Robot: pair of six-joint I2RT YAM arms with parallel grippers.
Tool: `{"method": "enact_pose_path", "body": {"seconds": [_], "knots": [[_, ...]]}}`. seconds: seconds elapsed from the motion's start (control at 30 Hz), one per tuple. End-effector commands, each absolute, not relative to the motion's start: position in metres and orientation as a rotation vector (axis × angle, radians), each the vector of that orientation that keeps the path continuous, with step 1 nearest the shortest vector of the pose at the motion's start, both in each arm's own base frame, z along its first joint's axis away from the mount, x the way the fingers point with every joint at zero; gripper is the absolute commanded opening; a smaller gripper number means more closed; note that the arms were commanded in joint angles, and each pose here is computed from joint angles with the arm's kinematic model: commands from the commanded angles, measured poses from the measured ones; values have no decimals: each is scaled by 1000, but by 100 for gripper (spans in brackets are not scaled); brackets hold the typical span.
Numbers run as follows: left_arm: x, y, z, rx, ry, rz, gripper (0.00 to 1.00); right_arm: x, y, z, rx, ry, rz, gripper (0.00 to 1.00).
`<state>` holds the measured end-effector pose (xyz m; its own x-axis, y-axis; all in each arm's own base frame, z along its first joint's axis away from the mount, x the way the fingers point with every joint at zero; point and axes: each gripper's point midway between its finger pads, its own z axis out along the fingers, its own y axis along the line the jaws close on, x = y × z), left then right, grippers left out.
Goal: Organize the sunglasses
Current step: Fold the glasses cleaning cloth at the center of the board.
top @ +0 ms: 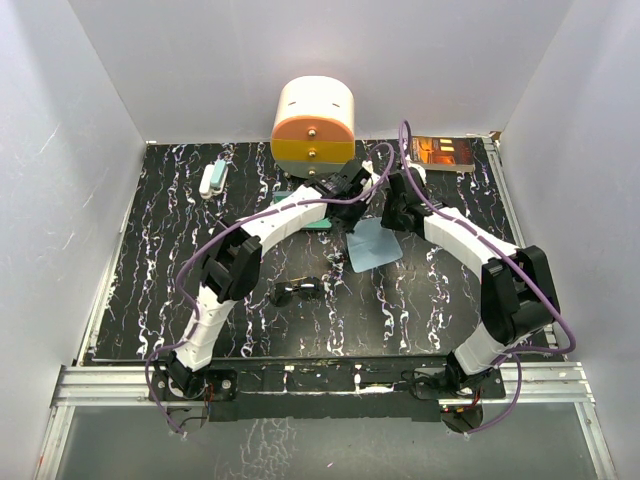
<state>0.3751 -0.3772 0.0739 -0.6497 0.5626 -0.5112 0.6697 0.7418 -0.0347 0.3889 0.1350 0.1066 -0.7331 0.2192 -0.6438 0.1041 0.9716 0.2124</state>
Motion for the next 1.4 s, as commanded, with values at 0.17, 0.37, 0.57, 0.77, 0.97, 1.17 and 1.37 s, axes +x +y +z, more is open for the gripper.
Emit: {"method": "enact_pose_path", "body": {"seconds": [0.17,0.37,0.57,0.77,0.97,1.17,1.37], "knots": [[402,-391,179,869,2195,-346,0,420,114,158,307,2236,203,8],[407,-391,188,875,2146,-329,0,429,99,176,311,2178,221,8],[413,-389,201,868,2101,-308,0,433,93,186,303,2156,269,8],[404,-386,195,879,2121,-335,0,426,102,184,264,2155,339,8],[385,-384,175,880,2195,-397,0,407,102,156,258,2215,351,8],[360,-383,142,912,2281,-464,0,386,103,134,274,2248,382,8],[348,-381,129,923,2314,-490,0,375,104,129,272,2259,400,8]]}}
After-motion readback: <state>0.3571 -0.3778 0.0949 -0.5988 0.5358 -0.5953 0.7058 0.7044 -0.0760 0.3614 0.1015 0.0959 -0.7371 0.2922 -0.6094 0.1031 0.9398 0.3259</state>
